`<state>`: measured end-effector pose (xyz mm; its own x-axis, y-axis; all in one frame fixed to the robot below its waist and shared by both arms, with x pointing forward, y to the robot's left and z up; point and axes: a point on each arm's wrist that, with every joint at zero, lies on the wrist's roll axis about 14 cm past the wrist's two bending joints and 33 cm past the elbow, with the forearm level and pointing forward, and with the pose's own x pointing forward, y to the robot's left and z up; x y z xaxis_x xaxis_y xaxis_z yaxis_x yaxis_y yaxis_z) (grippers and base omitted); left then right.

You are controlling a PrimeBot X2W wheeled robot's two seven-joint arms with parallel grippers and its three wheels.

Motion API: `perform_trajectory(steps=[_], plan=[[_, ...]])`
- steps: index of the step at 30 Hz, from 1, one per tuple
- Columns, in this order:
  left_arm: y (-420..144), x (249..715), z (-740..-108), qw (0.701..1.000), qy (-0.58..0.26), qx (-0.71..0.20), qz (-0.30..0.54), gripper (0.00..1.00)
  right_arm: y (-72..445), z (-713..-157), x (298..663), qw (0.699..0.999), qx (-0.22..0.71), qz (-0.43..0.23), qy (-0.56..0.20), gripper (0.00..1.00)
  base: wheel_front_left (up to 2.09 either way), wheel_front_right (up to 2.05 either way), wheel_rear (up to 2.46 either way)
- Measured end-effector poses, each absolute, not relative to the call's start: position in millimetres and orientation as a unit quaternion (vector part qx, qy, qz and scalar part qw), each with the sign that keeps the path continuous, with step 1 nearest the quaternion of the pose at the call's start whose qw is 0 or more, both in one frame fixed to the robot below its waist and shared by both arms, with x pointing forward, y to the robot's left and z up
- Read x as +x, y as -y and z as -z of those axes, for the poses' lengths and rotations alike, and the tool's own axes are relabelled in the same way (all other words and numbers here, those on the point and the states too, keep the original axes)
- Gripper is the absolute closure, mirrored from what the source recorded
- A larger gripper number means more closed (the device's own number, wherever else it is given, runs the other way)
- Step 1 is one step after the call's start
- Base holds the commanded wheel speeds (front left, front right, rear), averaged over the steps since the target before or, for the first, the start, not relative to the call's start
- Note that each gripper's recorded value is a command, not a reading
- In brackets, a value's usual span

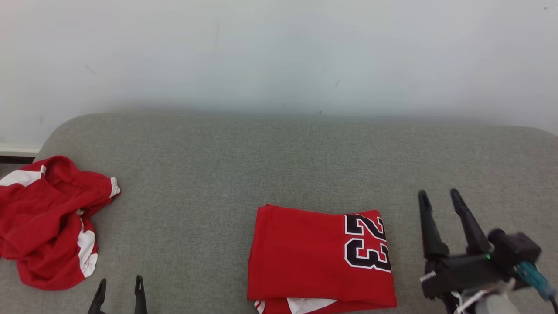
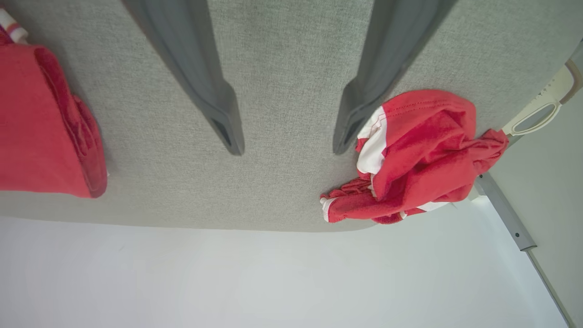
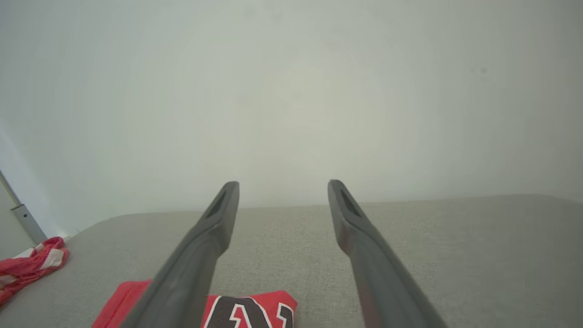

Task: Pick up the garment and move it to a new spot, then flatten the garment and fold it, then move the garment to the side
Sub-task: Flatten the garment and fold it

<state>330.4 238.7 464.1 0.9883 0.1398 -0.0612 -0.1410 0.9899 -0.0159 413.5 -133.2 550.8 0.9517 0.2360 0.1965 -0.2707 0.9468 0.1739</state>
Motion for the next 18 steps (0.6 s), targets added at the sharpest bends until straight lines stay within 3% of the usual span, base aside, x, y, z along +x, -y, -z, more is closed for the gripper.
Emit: perform_trajectory(steps=[7, 18], plan=[[-232.7, 330.6, -470.6, 0.998, -0.02, 0.001, -0.056, 0.0, 168.2, -535.5, 378.2, 0.99, 0.095, -0.062, 0.083, 0.0, 0.0, 0.0, 0.0], [-223.8, 331.4, -476.4, 0.999, -0.01, 0.005, -0.042, 0.0, 156.4, -500.4, 346.0, 0.994, 0.082, -0.066, 0.032, 0.0, 0.0, 0.0, 0.0]])
